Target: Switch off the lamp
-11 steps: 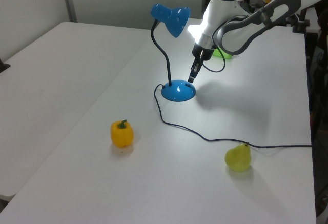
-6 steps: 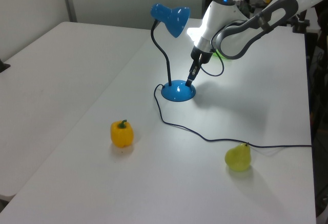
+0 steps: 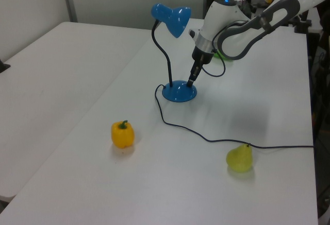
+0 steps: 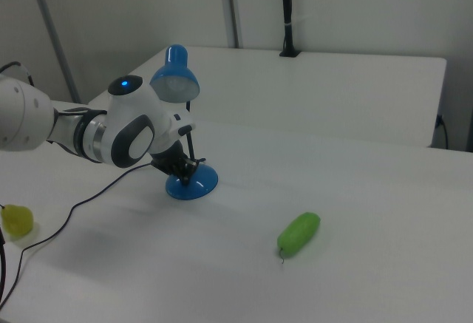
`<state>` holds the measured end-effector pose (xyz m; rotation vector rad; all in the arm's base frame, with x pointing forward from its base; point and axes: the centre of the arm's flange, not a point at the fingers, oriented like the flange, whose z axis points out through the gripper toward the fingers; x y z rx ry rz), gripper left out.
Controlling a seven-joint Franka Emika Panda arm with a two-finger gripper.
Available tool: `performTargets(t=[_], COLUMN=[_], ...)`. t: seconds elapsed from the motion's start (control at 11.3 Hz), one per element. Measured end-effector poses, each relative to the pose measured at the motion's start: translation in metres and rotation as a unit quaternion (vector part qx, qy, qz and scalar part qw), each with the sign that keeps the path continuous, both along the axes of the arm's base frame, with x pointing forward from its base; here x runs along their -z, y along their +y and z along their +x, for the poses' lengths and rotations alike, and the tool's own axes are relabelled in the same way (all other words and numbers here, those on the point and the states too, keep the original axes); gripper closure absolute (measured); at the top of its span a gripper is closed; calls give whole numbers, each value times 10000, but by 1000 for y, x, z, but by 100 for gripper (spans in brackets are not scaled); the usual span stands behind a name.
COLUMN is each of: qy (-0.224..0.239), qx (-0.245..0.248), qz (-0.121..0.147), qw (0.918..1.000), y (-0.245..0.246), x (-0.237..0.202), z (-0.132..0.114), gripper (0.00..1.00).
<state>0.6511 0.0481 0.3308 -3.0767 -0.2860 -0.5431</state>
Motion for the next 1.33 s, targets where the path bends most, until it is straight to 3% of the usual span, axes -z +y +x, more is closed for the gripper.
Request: performTargets(t=[0.8,1.06,1.33], qy=[92,615,1176], qx=[-106,-115,-133], qz=[-109,-129,-126], qw=[9998,9980,9929], y=[1,1,0], x=[6,8,-38], z=[-10,-22,-43], gripper=[99,99,98])
